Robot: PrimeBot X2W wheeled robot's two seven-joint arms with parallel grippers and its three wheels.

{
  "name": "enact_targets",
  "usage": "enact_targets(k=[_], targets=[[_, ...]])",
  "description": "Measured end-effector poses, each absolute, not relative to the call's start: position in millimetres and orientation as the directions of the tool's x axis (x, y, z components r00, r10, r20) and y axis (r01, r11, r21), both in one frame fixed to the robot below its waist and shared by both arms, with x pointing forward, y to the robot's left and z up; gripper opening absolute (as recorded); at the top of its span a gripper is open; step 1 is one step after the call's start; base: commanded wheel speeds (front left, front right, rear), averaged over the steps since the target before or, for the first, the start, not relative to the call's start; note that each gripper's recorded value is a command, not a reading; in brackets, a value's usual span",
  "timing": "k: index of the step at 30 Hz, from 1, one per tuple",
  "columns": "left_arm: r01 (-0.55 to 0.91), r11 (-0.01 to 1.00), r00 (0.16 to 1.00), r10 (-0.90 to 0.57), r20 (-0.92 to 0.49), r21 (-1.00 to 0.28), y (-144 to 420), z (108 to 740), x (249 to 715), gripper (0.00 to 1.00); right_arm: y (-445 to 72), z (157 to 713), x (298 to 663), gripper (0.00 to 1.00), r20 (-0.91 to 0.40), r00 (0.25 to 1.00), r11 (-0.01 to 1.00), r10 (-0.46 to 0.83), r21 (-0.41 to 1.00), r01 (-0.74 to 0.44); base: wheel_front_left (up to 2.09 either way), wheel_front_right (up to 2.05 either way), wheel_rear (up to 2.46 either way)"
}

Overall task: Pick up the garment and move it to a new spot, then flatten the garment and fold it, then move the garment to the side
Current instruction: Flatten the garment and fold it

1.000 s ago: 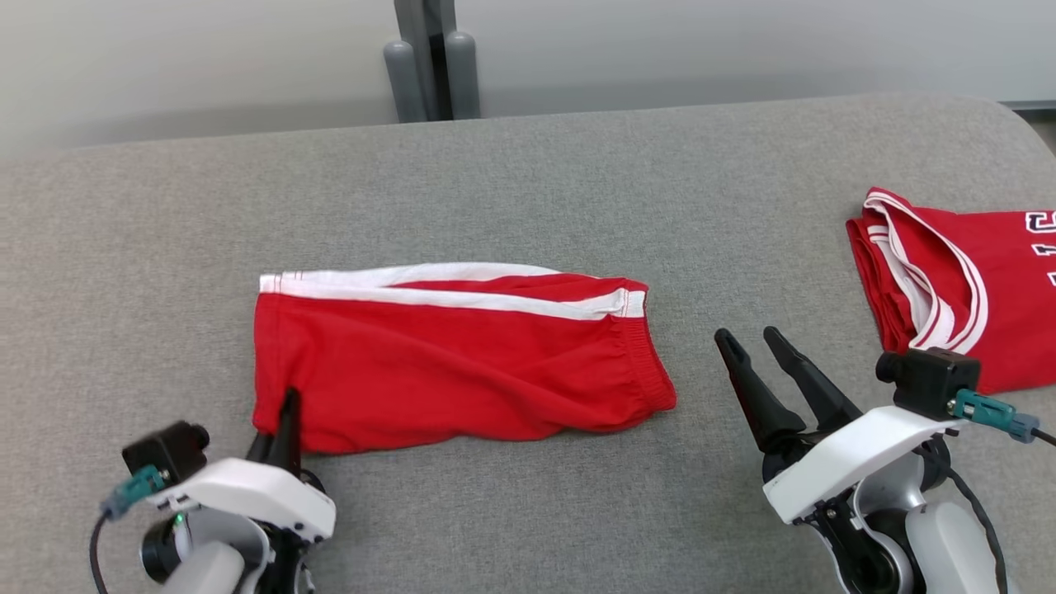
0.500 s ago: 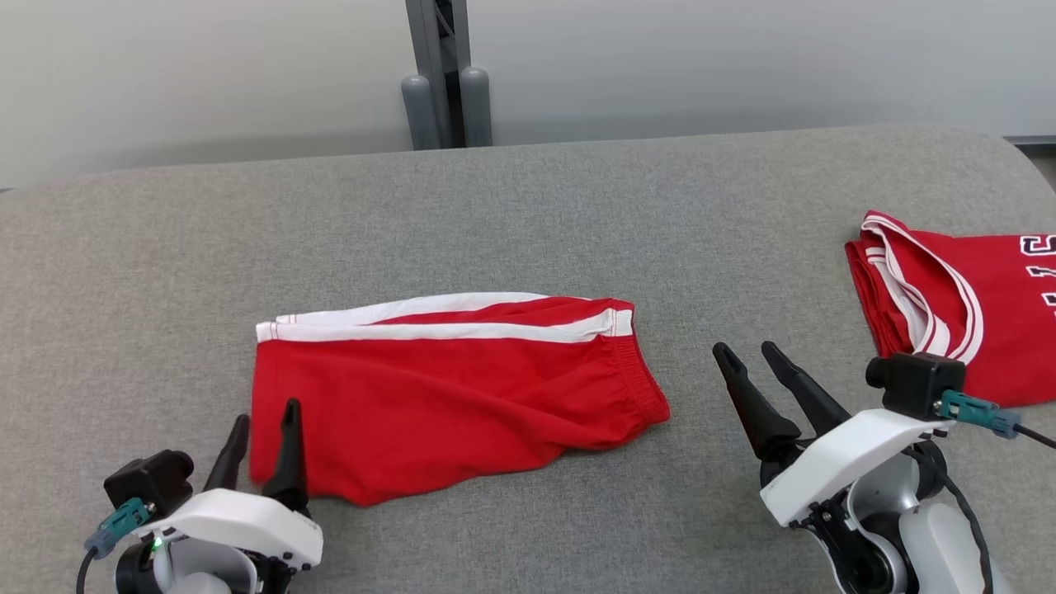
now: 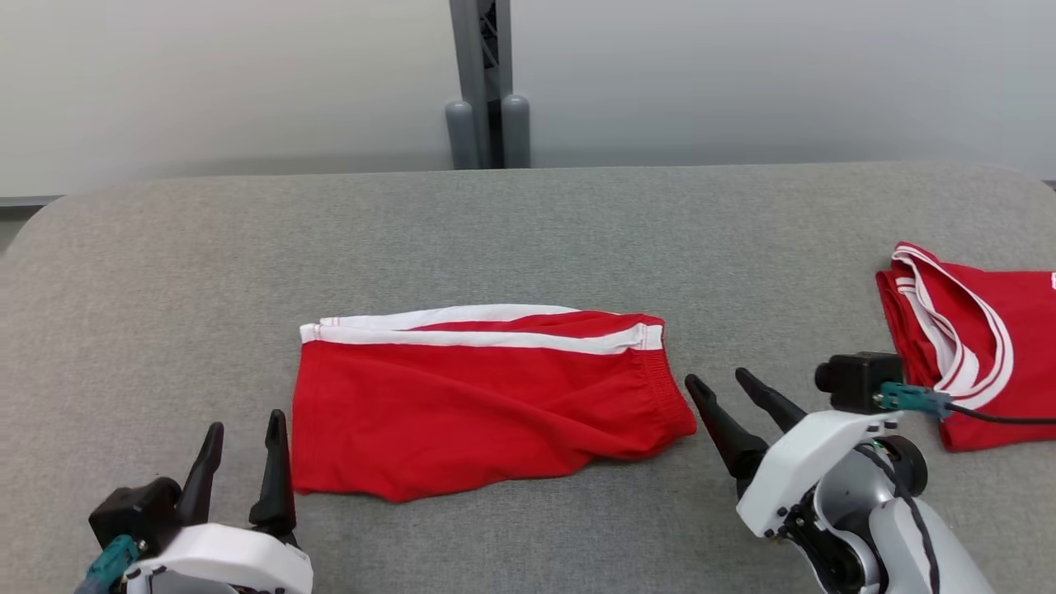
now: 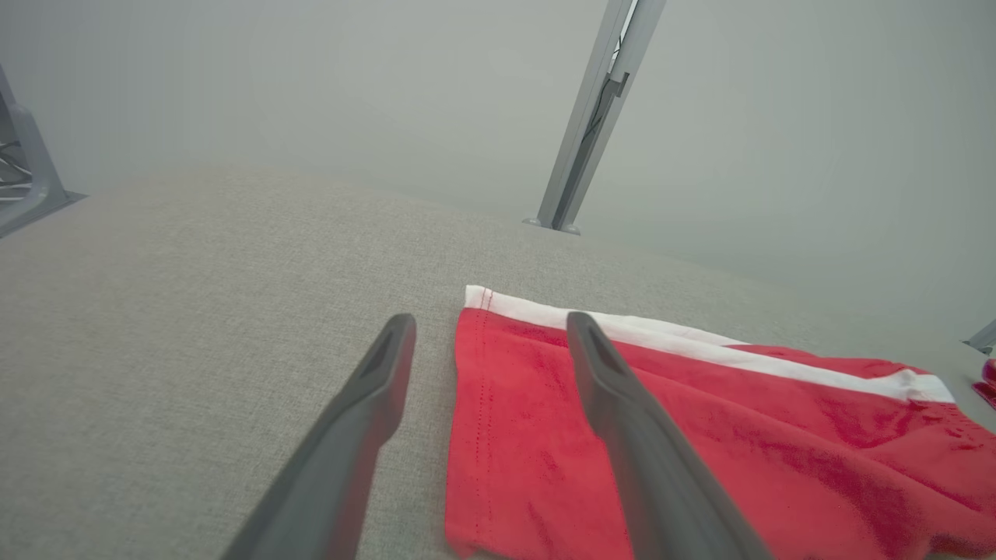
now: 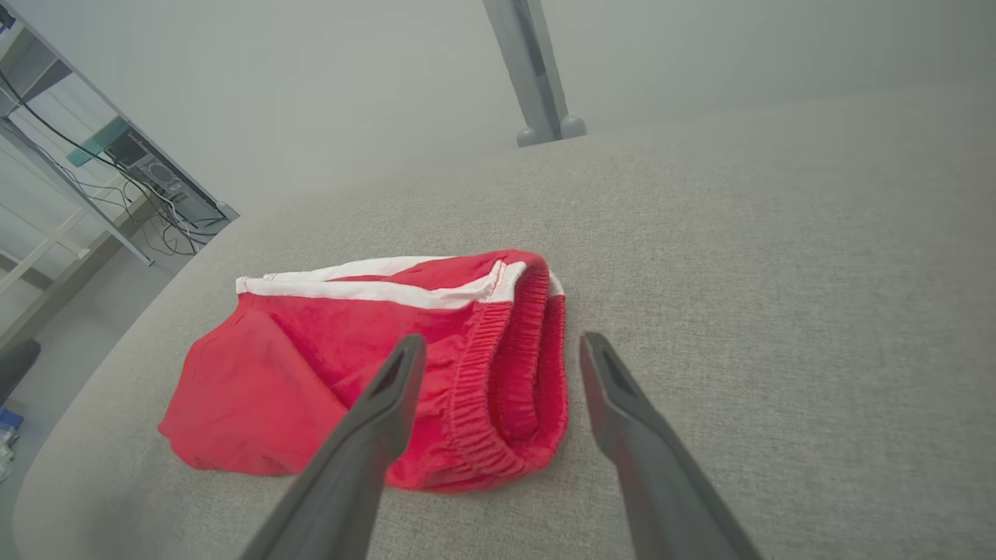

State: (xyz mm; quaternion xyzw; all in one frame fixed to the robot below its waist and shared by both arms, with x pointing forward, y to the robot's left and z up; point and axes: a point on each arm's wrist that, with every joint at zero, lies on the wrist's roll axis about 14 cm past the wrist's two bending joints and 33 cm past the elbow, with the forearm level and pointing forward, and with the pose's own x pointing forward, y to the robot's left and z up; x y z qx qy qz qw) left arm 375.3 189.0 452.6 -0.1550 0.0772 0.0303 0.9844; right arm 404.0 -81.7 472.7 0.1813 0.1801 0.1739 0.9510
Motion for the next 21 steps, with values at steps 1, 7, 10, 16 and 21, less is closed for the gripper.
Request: enact_targets(k=[1,7,10,16,21], targets=[[-0.091,0.949,0.986,0.044,-0.159,-0.302,190.2,453.5,371.8,1.0,-77.6,470.3,404.7,1.0,-0.29,0.867,0.873,0.406,0.403,-0.274,0.0,0.0,0.0],[-0.126,0.938,0.986,0.082,-0.148,-0.322,194.1,457.6,354.0,1.0,-60.4,443.7,408.2,1.0,-0.396,0.804,0.878,0.443,0.374,-0.299,0.0,0.0,0.0],[-0.144,0.934,0.984,0.099,-0.15,-0.328,196.9,457.3,347.1,1.0,-59.2,430.2,411.7,1.0,-0.443,0.783,0.887,0.437,0.359,-0.292,0.0,0.0,0.0],[-0.183,0.926,0.978,0.138,-0.154,-0.329,206.3,456.8,339.3,1.0,-61.5,407.2,417.5,1.0,-0.51,0.754,0.901,0.414,0.345,-0.262,0.0,0.0,0.0],[-0.201,0.923,0.975,0.155,-0.162,-0.328,210.9,454.6,336.2,1.0,-61.3,392.1,419.5,1.0,-0.554,0.724,0.899,0.411,0.377,-0.222,0.0,0.0,0.0]])
